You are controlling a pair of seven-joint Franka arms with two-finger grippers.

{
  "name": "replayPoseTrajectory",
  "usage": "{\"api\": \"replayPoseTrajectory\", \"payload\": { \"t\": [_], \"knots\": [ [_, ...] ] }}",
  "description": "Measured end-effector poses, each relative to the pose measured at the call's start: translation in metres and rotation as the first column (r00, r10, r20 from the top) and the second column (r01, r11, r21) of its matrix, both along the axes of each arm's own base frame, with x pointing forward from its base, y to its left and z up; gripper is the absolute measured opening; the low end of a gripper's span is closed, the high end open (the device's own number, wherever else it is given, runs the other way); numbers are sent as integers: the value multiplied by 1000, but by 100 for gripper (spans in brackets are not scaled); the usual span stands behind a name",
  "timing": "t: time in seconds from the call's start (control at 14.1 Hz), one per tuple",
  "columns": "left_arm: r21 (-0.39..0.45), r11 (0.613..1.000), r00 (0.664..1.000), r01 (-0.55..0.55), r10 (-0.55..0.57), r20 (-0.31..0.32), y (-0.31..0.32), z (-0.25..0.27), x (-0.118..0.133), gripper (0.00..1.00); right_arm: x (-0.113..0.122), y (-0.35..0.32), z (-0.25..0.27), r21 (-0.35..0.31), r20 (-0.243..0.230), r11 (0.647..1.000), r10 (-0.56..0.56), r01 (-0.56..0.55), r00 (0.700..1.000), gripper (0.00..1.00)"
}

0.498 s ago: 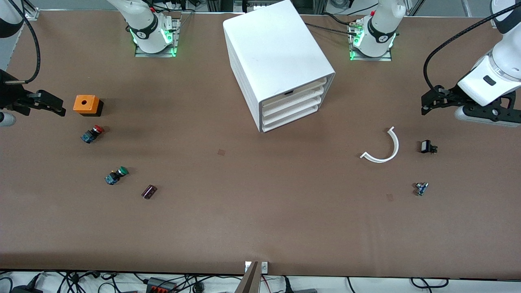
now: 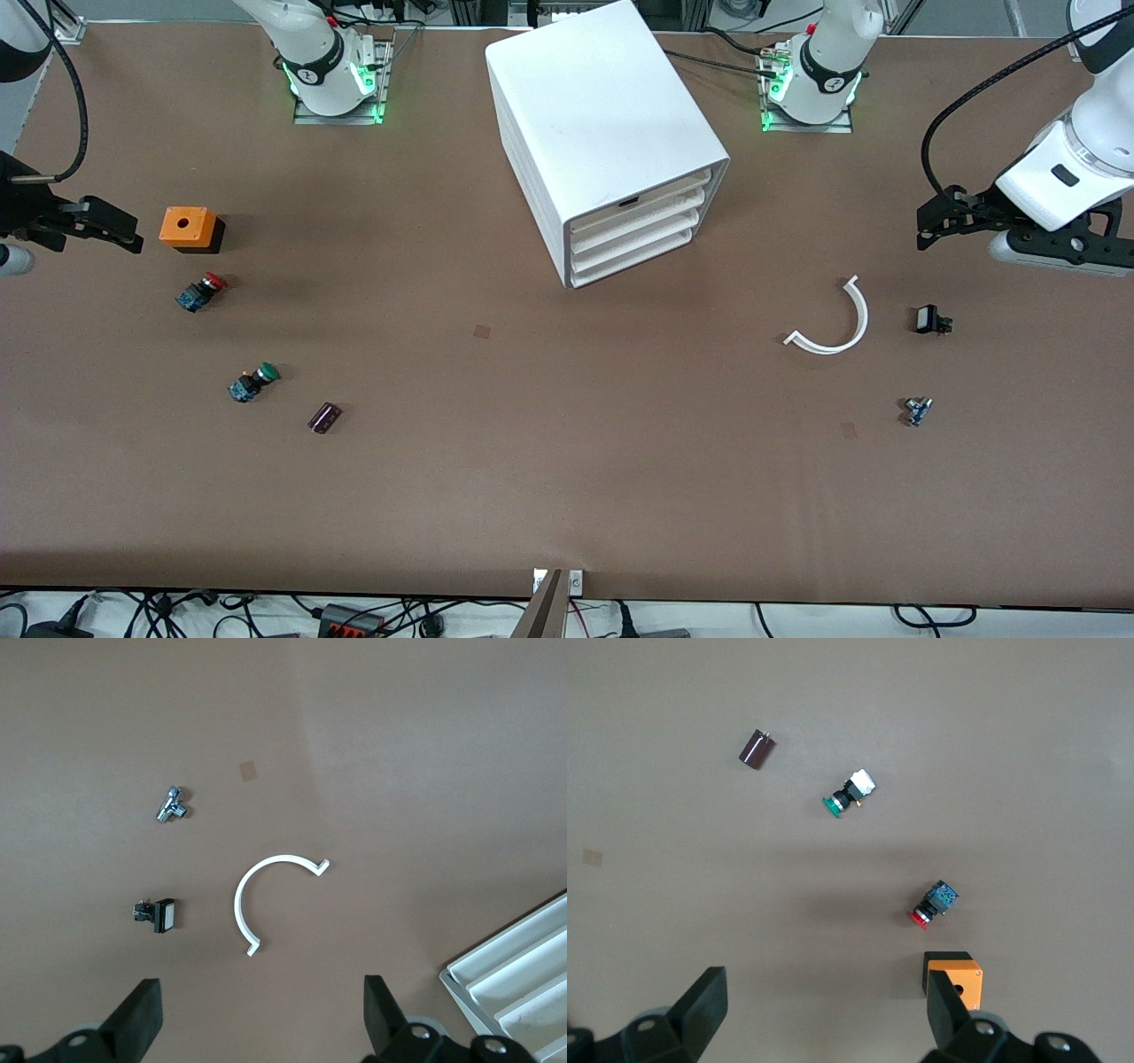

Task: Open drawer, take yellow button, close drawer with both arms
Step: 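Move the left gripper toward the drawer while the right gripper rises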

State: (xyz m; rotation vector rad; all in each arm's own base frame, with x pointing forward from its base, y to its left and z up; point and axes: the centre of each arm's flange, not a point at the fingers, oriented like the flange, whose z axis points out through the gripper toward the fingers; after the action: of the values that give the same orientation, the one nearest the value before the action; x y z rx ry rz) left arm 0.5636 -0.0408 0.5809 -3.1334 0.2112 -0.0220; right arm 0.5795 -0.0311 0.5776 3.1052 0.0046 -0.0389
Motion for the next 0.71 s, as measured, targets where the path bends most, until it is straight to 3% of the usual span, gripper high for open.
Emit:
{"api": "replayPoseTrajectory", "payload": {
  "t": [0.71],
  "knots": [
    [0,999,999,49,-49,-12,-28,0,-4,100,17,65,-42,12,-50,994,105,-104,993,100]
  ]
}}
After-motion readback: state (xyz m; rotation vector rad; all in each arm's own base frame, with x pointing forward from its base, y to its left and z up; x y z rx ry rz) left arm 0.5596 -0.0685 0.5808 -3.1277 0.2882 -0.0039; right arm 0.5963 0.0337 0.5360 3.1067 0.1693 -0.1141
